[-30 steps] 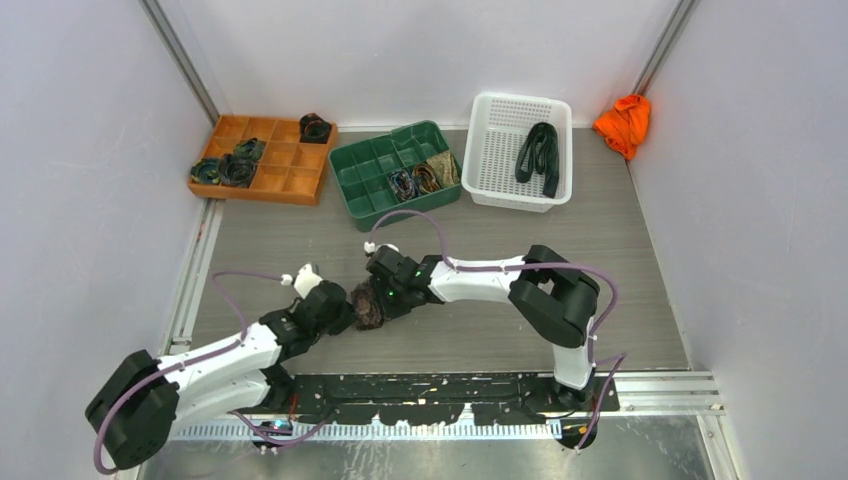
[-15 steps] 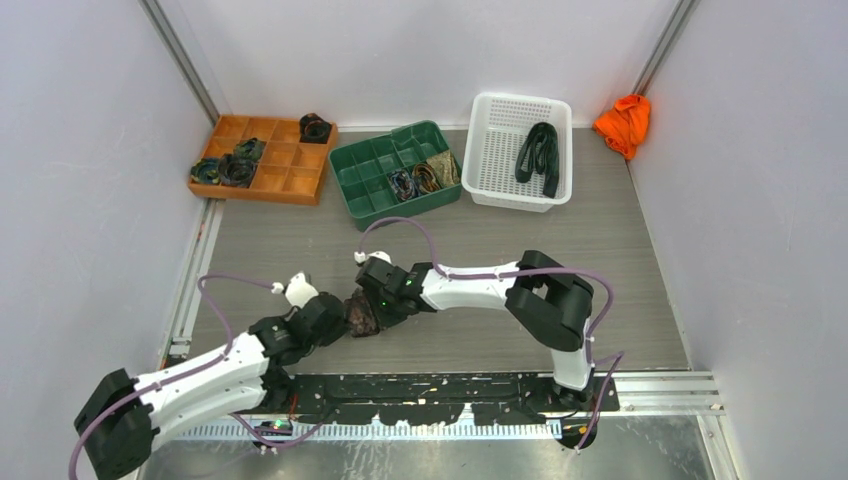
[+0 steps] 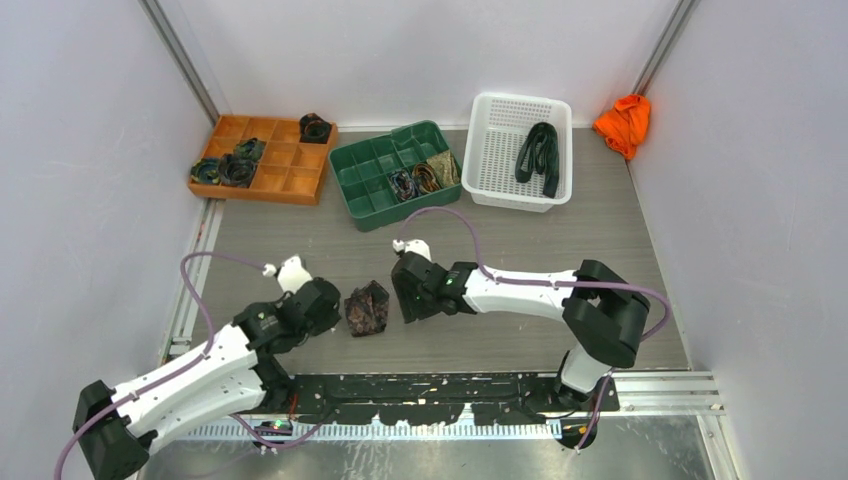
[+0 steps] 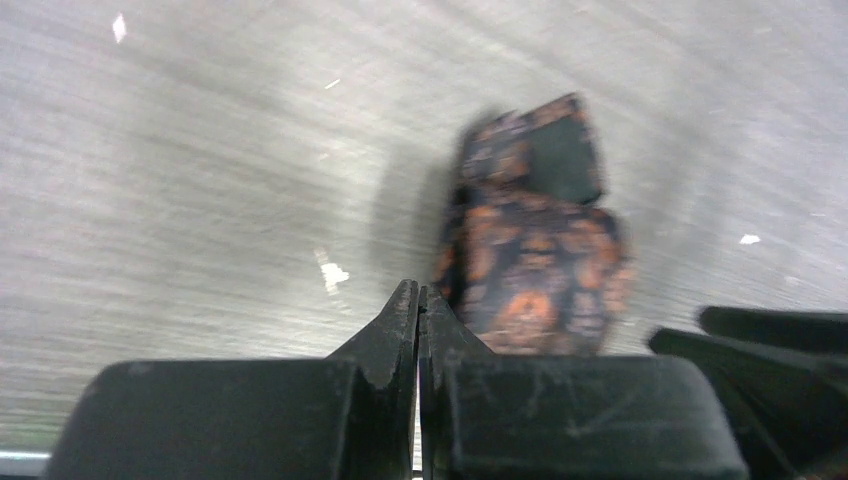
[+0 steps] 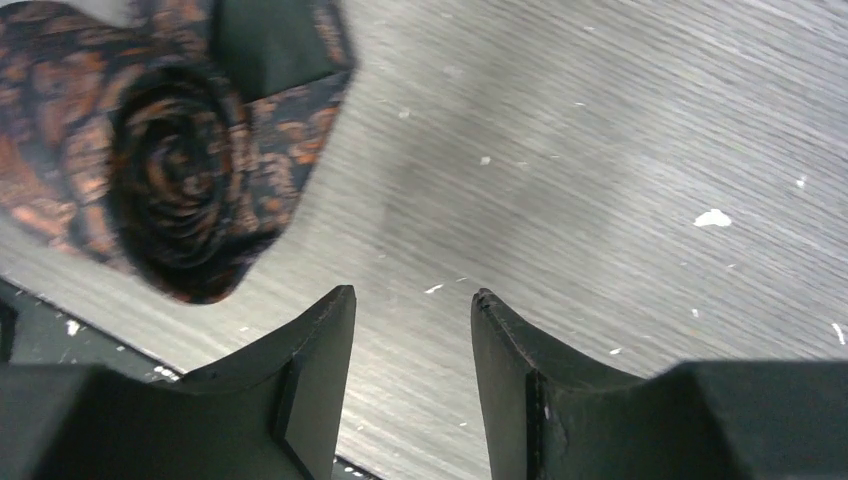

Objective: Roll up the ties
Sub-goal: Roll the tie at the center of the board.

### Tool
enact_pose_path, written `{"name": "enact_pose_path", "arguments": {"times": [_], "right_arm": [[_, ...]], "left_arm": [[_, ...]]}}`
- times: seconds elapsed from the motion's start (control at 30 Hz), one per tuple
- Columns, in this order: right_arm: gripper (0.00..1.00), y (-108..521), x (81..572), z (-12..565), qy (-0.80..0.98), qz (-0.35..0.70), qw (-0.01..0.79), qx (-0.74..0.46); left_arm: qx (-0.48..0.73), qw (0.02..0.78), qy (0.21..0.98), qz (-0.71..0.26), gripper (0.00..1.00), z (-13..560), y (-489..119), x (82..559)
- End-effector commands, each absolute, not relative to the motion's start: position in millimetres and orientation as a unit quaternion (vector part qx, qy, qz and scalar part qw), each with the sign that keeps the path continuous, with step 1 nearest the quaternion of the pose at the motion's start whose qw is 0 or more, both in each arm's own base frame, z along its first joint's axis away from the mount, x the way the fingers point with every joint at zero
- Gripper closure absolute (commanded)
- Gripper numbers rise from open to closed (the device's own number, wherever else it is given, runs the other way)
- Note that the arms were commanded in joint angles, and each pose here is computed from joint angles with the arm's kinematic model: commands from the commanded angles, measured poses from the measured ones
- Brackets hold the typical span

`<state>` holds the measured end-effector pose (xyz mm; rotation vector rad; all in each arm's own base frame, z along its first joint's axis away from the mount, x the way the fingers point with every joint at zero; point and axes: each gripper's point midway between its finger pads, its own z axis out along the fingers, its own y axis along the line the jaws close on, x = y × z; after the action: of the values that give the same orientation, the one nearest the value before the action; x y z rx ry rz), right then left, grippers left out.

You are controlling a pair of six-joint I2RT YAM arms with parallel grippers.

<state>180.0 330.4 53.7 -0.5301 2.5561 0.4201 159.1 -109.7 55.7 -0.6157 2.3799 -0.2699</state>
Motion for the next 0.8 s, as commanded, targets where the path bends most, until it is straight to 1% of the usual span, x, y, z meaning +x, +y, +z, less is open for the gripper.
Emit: {"name": "enact_pose_path", "arguments": {"times": [0.0,0.03,0.07,0.1,0.17,0.23,0.37,0.57,0.77], "right_arm": [[0.47,327.4,199.2,54.6,0.938,0.198,0.245,-0.145],[0.46,331.8,198.9,54.3,0.935,0.227,0.234,-0.137],[0.41,338.3,198.9,57.5,0.929,0.263,0.225,-0.129],[0.39,341.6,198.9,58.8,0.924,0.29,0.217,-0.121],[0.32,346.2,202.9,63.2,0.913,0.329,0.215,-0.108],[0.29,352.1,204.8,67.8,0.902,0.361,0.215,-0.102],[0.29,362.1,202.1,74.0,0.887,0.4,0.208,-0.102],[0.29,368.2,202.1,74.0,0.886,0.407,0.198,-0.104],[0.26,372.2,207.7,63.4,0.888,0.41,0.191,-0.083]], "left_arm": [[-0.193,0.394,0.887,-0.144,1.0,122.4,-140.5,198.1],[-0.187,0.397,0.885,-0.154,1.0,132.4,-148.2,203.0],[-0.183,0.397,0.885,-0.16,1.0,139.4,-154.3,206.3],[-0.181,0.392,0.887,-0.164,1.0,143.2,-158.6,207.0],[-0.179,0.377,0.891,-0.18,1.0,145.2,-167.2,204.4],[-0.18,0.363,0.892,-0.201,1.0,138.9,-174.1,199.4],[-0.195,0.348,0.891,-0.216,1.0,121.3,-171.6,189.9],[-0.202,0.326,0.891,-0.24,1.0,114.5,-170.8,175.7],[-0.201,0.337,0.877,-0.278,1.0,106.5,-180.5,179.8]]}}
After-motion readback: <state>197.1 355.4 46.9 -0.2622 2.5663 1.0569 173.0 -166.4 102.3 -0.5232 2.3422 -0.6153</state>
